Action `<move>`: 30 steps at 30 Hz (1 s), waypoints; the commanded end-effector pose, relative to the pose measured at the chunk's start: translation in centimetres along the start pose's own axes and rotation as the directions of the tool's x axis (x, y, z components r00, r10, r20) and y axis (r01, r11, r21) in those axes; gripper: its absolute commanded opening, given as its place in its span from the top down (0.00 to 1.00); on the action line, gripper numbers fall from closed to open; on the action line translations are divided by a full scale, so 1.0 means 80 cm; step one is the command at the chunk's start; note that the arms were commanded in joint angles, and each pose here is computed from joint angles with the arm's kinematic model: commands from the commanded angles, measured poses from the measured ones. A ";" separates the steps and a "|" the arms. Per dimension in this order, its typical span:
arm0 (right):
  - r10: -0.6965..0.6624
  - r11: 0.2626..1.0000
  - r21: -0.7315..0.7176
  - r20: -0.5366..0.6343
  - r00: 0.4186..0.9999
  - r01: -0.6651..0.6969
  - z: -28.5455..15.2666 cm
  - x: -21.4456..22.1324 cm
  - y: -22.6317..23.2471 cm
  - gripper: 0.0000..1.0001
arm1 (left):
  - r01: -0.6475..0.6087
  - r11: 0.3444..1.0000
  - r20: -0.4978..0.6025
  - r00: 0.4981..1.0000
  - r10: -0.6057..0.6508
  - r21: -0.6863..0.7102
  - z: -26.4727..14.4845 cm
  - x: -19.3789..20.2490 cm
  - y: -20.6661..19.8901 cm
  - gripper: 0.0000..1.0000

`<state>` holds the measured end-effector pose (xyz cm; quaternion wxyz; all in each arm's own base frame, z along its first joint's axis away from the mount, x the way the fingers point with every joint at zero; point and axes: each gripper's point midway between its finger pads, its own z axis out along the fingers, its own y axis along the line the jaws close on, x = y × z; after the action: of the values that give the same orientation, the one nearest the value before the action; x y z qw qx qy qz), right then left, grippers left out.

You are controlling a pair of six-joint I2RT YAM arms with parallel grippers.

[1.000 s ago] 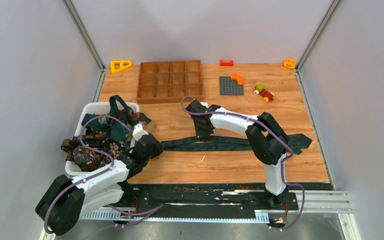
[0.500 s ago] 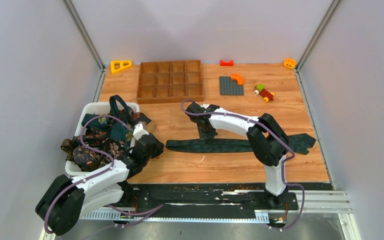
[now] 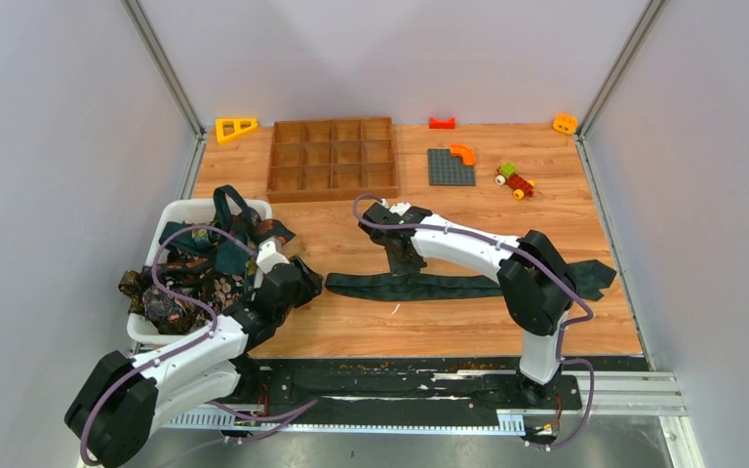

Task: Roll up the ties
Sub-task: Flatten out the tie at the center of the board.

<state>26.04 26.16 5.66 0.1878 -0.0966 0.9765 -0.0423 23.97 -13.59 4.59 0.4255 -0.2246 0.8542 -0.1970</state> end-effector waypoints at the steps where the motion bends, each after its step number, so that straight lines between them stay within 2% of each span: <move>1: 0.039 0.999 0.014 0.025 0.999 -0.040 -0.020 0.008 -0.003 1.00 | 0.006 1.000 0.060 0.998 -0.006 -0.002 -0.004 -0.015 0.003 0.42; 11: 0.032 0.999 0.010 0.027 0.999 -0.032 -0.016 0.025 0.007 1.00 | -0.002 1.000 0.073 0.997 0.001 0.011 -0.010 -0.021 0.001 0.31; 19: -0.002 1.000 -0.009 0.029 1.000 0.002 0.001 0.031 0.014 1.00 | -0.008 0.999 0.099 0.995 0.004 0.038 -0.016 -0.029 -0.003 0.30; 28: -0.054 0.998 -0.029 0.027 0.998 0.055 0.014 0.036 0.019 1.00 | -0.056 0.995 0.071 0.996 0.050 0.088 -0.016 -0.020 -0.011 0.30; 30: -0.061 0.997 -0.035 0.019 0.998 0.062 0.016 0.039 0.020 0.96 | -0.069 0.993 0.065 0.996 0.063 0.092 -0.015 -0.018 -0.012 0.30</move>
<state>23.24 26.23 3.22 0.1845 -0.1150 0.9750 -0.0461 23.58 -13.13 6.34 0.4574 -0.2020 0.8392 -0.2139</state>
